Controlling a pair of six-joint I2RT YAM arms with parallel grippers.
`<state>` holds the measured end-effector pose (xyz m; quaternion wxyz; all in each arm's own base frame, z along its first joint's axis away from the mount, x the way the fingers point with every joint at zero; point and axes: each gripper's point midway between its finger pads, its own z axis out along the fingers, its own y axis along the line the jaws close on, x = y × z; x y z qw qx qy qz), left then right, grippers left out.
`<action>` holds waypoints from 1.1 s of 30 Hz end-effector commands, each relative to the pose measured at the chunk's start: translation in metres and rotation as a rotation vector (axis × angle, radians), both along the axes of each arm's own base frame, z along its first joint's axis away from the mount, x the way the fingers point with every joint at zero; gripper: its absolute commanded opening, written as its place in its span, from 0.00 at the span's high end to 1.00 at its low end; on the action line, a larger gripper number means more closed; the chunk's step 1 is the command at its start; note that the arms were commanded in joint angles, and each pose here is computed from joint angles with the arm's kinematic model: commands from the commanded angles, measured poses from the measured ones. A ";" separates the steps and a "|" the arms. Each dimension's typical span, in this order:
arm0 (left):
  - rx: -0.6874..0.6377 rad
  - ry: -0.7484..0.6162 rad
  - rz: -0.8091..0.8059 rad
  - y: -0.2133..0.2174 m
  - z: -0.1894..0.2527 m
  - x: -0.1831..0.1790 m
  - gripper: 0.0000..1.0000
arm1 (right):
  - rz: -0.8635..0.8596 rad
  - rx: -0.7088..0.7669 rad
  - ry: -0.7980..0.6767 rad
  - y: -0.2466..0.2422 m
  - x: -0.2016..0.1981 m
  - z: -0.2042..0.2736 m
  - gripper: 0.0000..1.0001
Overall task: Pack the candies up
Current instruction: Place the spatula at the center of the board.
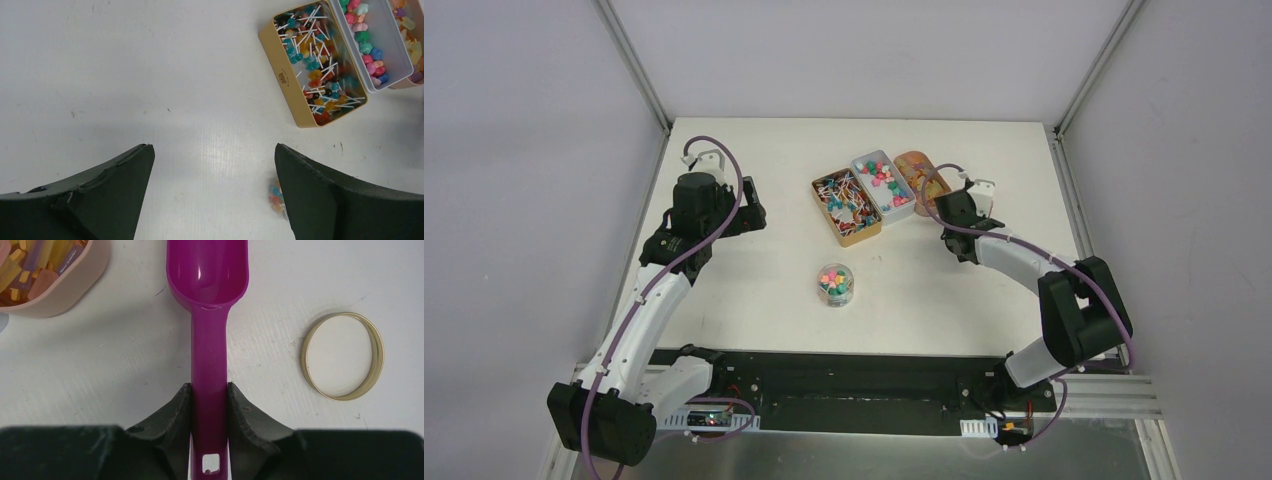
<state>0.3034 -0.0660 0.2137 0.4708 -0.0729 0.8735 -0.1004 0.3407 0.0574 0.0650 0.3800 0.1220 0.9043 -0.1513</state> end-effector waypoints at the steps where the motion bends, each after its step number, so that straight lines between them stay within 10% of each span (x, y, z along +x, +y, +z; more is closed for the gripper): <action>1: -0.009 -0.043 -0.023 -0.004 0.012 0.003 0.05 | -0.047 0.064 -0.020 0.004 0.002 -0.007 0.86; 12: -0.006 -0.046 -0.023 -0.003 0.012 0.003 0.05 | -0.064 0.072 -0.011 0.003 0.003 -0.009 0.79; 23: -0.007 -0.049 -0.023 -0.003 0.013 0.003 0.05 | -0.084 0.076 -0.088 -0.016 0.010 0.032 0.49; 33: -0.009 -0.050 -0.029 -0.004 0.014 0.002 0.06 | -0.245 0.090 -0.116 -0.088 0.009 0.041 0.52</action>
